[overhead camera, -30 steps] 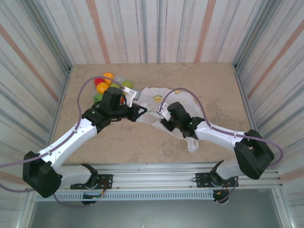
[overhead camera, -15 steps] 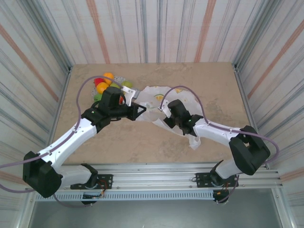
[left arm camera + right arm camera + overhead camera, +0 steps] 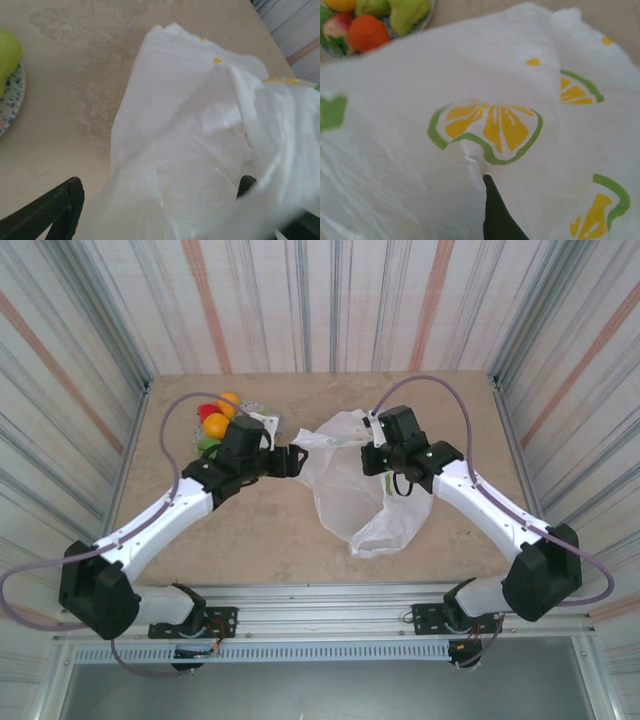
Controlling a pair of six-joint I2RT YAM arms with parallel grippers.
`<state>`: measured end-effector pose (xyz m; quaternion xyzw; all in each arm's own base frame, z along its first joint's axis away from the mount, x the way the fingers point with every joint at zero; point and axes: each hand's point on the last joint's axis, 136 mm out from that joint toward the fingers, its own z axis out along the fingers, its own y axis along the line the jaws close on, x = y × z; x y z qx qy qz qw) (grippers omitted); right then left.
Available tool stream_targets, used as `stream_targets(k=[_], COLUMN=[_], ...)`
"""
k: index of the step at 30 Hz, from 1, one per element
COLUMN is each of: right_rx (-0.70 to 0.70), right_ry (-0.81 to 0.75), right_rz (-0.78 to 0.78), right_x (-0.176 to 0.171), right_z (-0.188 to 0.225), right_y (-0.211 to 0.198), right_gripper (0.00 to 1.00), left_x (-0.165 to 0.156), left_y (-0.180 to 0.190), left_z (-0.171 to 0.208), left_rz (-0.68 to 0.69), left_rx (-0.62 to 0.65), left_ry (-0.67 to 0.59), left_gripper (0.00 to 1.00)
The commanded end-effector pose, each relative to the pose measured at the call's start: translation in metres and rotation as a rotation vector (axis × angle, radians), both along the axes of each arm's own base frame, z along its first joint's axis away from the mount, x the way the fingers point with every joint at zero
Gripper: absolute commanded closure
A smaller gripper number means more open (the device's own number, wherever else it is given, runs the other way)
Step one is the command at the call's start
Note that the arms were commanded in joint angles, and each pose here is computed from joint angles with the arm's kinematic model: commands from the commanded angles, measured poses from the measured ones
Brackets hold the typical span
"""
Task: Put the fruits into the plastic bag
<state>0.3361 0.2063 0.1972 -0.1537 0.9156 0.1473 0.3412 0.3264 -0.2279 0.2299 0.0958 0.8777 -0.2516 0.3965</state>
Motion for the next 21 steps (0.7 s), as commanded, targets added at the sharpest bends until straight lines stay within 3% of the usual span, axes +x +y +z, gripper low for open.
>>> stream_targets(k=[1, 3, 7, 12, 21], right_rx=[0.072, 0.123, 0.185, 0.225, 0.270], right_ry=[0.164, 0.188, 0.217, 0.243, 0.267], right_rz=[-0.052, -0.066, -0.091, -0.143, -0.164], right_x=[-0.011, -0.007, -0.002, 0.008, 0.015], right_z=[-0.012, -0.010, -0.008, -0.007, 0.005], right_y=[-0.003, -0.003, -0.001, -0.006, -0.007], right_gripper=[1.00, 1.00, 1.00, 1.00, 1.00], left_x=[-0.022, -0.041, -0.075, -0.087, -0.081], left_y=[0.027, 0.036, 0.041, 0.023, -0.027], left_z=[0.008, -0.003, -0.027, -0.032, -0.022], left_rz=[0.085, 0.105, 0.128, 0.050, -0.145], left_rx=[0.014, 0.008, -0.046, -0.109, 0.177], left_ry=[-0.034, -0.017, 0.003, -0.013, -0.187], left_gripper=[0.08, 0.02, 0.01, 0.01, 0.01])
